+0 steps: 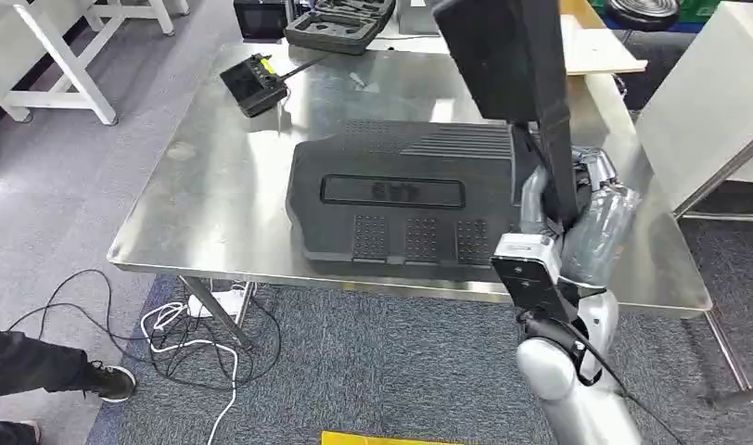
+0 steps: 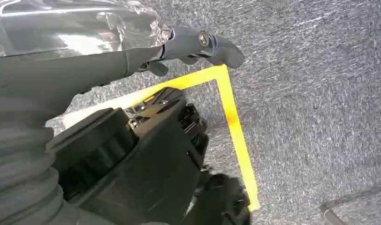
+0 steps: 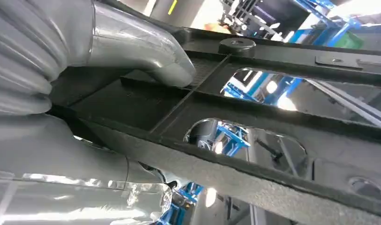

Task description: Take the parts from the cabinet and place them on the table.

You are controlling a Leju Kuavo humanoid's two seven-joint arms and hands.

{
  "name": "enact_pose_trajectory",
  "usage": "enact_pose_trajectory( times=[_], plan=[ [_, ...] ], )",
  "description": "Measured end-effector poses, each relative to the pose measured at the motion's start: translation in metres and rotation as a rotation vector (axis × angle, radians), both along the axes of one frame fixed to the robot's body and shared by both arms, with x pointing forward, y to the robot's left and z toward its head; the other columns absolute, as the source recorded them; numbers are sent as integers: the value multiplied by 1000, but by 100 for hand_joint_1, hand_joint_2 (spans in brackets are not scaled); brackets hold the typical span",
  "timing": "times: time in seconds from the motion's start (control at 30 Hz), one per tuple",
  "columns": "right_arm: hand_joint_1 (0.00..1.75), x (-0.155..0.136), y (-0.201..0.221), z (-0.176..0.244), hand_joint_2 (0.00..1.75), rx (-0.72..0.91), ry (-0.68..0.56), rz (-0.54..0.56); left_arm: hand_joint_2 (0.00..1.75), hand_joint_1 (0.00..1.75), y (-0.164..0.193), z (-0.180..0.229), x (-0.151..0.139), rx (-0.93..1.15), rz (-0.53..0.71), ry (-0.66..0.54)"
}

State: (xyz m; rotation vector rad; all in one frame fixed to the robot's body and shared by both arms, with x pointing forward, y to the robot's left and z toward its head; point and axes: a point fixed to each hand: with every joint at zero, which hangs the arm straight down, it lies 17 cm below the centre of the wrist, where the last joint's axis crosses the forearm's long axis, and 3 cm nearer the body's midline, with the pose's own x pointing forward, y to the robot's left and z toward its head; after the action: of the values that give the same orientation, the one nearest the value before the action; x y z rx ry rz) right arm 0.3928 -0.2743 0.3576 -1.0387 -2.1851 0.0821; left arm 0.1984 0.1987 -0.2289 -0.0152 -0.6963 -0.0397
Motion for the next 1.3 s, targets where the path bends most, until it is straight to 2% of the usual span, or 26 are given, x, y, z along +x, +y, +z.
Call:
enact_pose_trajectory(
  times=[0.5,0.8,1.3],
  plan=[
    [175,7,-7,4,175,4,16,-23,175,0,3,0,0,19,4,0],
    [175,24,-21,-8,175,-6,84,-84,175,0,9,-2,0,17,-20,9],
    [175,52,-30,-10,175,-204,135,-219,175,0,9,-1,3,20,-32,8]
  ],
)
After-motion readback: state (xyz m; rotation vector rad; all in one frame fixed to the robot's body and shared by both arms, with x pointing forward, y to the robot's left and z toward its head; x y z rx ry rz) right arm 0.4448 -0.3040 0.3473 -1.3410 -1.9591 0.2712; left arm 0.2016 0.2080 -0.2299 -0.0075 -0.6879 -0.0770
